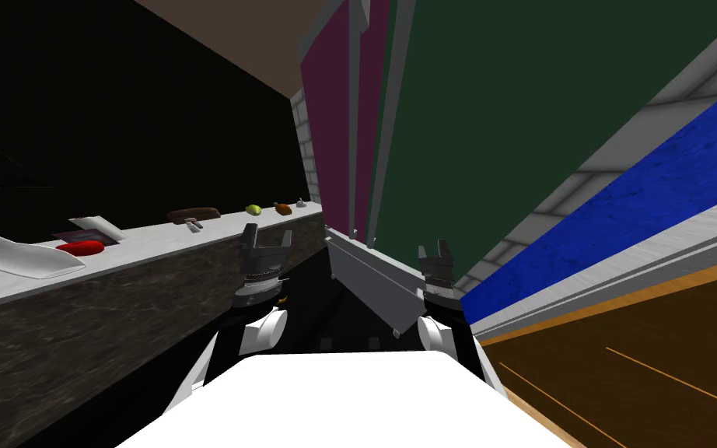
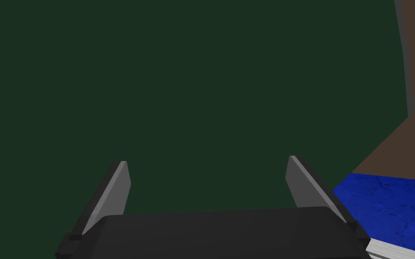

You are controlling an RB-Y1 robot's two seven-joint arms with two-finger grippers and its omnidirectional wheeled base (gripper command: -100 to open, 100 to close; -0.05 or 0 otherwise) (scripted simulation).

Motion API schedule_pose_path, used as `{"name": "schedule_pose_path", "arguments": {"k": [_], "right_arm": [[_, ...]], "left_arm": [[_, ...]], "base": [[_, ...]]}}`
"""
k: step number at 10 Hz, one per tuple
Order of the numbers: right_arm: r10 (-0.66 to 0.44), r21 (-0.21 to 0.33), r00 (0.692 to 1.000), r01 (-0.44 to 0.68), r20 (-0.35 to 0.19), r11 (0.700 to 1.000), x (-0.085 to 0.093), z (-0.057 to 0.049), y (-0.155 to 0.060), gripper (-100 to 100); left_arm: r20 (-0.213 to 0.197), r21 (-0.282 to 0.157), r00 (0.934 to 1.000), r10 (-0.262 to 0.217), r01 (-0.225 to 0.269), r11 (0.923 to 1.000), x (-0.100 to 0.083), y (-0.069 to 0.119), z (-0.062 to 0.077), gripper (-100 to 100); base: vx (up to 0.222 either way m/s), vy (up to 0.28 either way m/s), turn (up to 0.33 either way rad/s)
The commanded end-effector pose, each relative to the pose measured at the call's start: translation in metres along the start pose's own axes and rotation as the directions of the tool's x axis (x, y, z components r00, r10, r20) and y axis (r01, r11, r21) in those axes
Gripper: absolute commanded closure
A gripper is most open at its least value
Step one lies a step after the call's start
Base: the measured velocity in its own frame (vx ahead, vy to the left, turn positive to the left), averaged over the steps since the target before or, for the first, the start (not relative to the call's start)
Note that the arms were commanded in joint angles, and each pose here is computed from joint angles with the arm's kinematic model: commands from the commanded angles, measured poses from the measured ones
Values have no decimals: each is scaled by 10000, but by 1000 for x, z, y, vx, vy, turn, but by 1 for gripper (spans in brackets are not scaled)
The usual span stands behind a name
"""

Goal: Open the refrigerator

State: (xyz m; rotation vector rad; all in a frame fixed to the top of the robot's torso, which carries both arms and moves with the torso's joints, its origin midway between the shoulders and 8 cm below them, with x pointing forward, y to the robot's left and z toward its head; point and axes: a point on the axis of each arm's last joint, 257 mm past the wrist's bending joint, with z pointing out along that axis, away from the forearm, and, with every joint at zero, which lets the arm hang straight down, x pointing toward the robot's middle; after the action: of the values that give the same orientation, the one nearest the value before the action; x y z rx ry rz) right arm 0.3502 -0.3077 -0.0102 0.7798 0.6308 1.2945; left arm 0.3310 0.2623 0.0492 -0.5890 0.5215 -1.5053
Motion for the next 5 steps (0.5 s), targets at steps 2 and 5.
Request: {"name": "schedule_pose_path", "arguments": {"k": [2, 5], "right_arm": [[0, -1, 10000, 0, 0, 10000, 0, 0, 0, 0], [0, -3, 10000, 0, 0, 10000, 0, 0, 0, 0]], "left_arm": [[0, 1, 10000, 0, 0, 10000, 0, 0, 0, 0], [-1, 3, 10000, 0, 0, 10000, 0, 0, 0, 0]], "base": [[0, 0, 0], [0, 0, 0]]}}
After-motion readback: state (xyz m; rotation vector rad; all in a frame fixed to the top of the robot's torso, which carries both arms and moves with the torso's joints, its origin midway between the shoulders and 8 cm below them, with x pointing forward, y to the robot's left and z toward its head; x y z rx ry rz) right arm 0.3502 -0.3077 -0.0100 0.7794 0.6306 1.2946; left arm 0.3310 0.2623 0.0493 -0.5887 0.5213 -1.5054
